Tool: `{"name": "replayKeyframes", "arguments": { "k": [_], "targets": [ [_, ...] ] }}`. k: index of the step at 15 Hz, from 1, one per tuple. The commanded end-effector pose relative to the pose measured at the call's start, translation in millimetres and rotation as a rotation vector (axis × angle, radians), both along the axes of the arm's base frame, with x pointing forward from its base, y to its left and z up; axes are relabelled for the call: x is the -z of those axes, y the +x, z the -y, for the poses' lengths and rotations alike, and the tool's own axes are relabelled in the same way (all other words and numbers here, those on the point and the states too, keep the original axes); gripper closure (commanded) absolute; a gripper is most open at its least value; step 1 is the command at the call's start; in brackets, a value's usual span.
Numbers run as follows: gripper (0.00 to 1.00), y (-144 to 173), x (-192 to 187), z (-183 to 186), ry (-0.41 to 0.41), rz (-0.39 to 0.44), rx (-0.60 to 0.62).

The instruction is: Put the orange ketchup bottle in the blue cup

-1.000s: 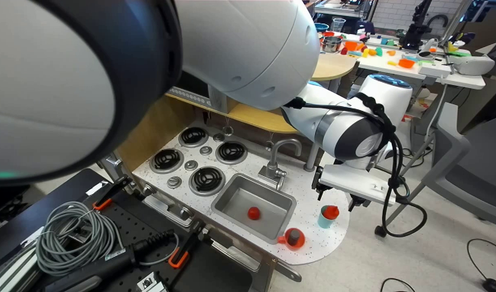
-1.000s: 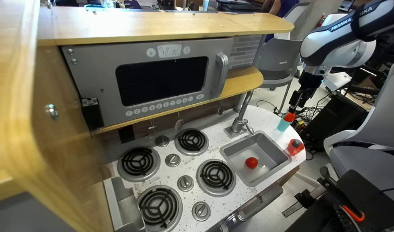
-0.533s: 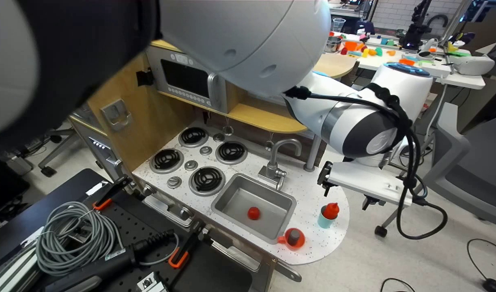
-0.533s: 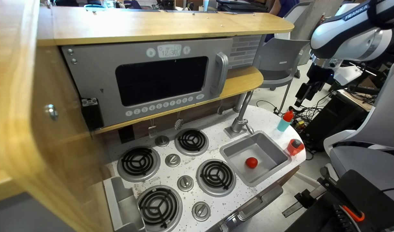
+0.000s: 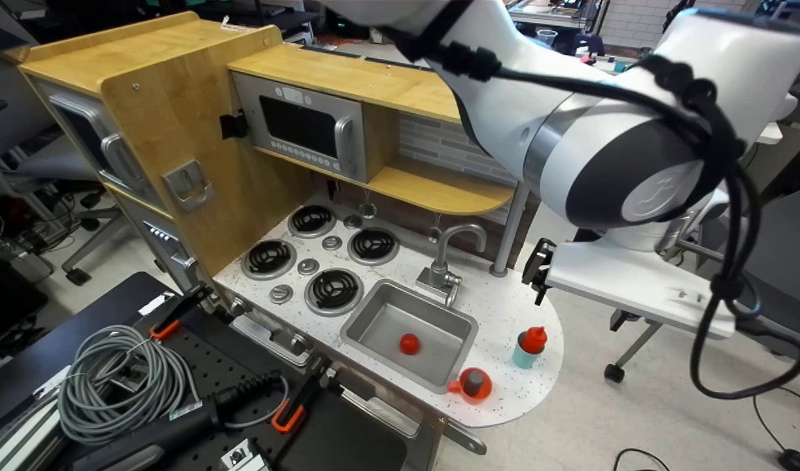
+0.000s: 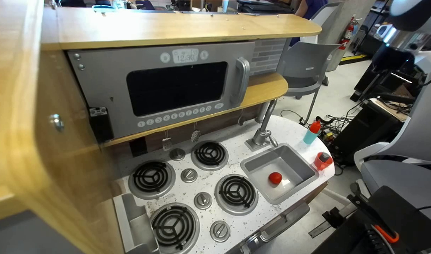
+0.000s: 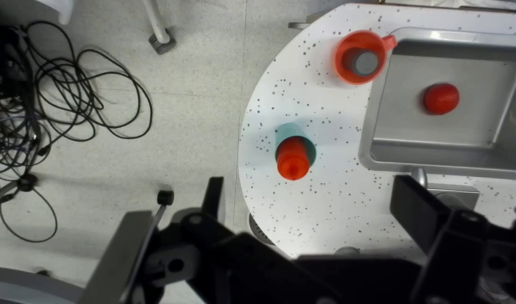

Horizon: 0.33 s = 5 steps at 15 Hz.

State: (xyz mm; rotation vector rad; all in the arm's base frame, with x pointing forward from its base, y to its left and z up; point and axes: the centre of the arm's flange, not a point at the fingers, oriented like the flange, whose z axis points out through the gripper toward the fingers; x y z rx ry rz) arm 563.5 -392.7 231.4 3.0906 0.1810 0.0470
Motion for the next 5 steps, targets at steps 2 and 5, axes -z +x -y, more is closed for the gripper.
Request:
{"name": "replayKeyframes", "arguments": {
  "k": [2,5],
  "targets": [
    [0.0,-16,-22,4,-0.002,0.011,-0.007],
    [0.0,-24,-24,1,0.005,0.004,-0.01]
  ]
}}
